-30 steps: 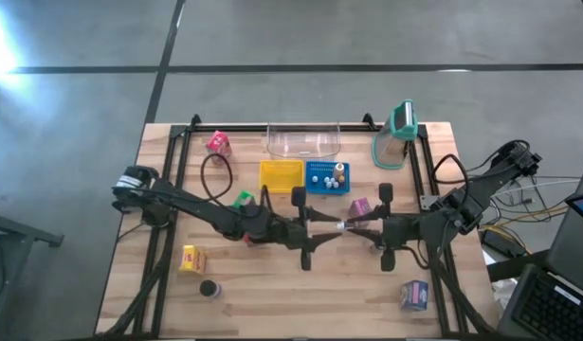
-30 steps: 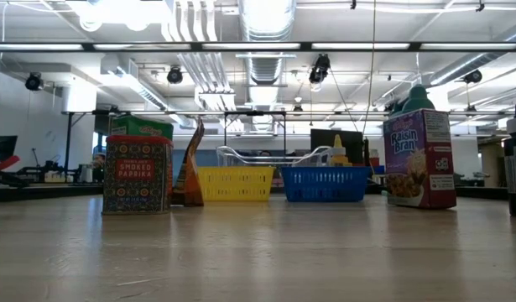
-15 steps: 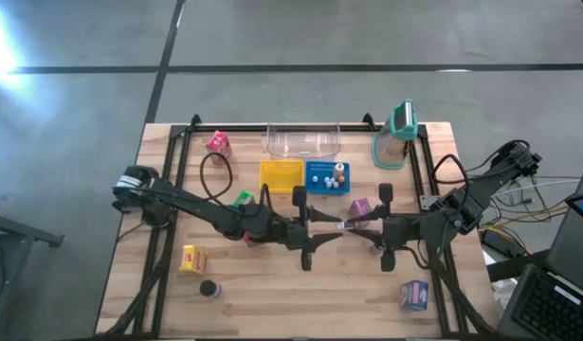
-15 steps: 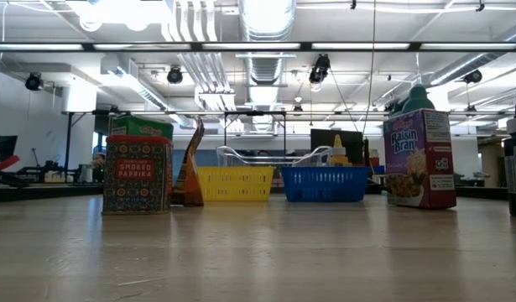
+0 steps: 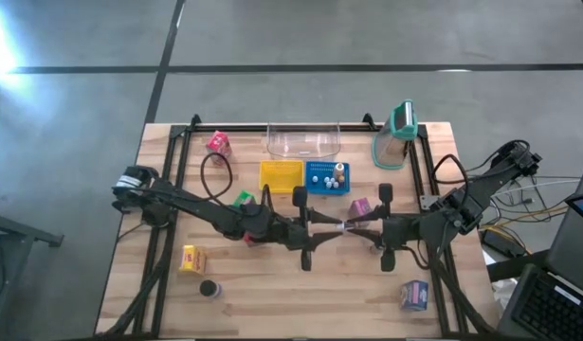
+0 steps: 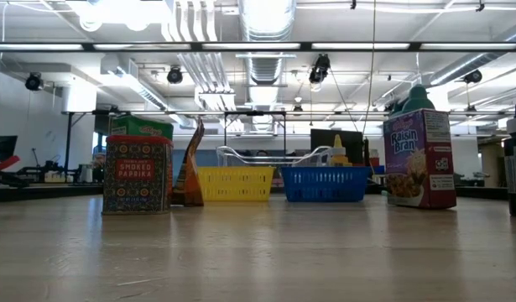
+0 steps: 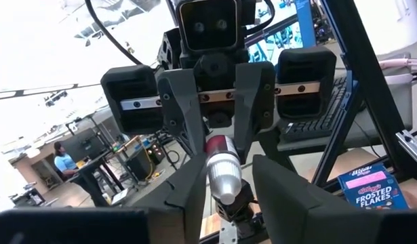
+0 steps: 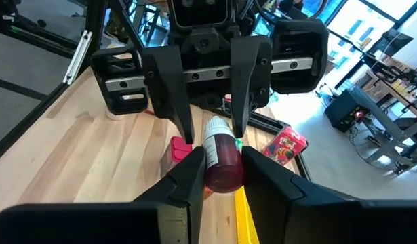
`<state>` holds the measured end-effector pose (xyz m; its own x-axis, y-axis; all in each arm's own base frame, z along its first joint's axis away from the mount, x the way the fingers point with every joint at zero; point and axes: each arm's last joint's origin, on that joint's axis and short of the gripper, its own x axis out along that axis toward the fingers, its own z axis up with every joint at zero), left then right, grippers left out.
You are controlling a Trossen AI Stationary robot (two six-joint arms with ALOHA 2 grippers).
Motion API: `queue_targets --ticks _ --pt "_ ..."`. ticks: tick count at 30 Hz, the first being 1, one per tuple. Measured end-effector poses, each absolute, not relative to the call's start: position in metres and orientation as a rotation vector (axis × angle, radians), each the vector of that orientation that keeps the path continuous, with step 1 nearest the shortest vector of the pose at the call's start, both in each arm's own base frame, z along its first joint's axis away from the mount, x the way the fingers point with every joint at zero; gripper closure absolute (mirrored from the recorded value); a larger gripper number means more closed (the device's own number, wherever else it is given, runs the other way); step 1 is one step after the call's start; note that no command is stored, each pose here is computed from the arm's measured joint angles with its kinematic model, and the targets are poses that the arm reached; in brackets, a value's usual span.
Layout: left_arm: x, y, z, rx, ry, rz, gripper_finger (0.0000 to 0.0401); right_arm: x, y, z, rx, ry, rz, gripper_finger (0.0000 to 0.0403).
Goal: Pick & Place Kitchen Items
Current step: Put the orange food coloring bottle into the blue bin
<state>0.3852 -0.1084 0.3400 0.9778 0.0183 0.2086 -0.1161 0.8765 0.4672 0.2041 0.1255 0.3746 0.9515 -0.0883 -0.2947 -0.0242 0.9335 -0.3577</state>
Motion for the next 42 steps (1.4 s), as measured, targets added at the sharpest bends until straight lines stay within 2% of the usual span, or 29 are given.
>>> queue_targets --ticks 4,10,29,37,42 --pt "0.385 -0.108 0.339 0.502 -0.187 0.074 0.0304 0.204 0.126 0.375 -0.367 0.313 -0.033 0.0309" --pt "0.385 -0.108 0.338 0.491 -0.180 0.072 0.0332 0.204 0.126 0.374 -0.371 0.314 -0.032 0.0330" --pt "0.383 -0.106 0.341 0.463 -0.154 0.100 0.0333 0.201 0.123 0.372 -0.366 0.351 -0.036 0.0289" --pt "0.371 -0.094 0.353 0.415 -0.080 0.151 0.0333 0.180 0.108 0.370 -0.257 0.451 -0.073 0.0268" --pt "0.368 -0.071 0.352 0.332 0.024 0.199 0.0333 0.166 0.098 0.367 -0.183 0.511 -0.110 0.0259"
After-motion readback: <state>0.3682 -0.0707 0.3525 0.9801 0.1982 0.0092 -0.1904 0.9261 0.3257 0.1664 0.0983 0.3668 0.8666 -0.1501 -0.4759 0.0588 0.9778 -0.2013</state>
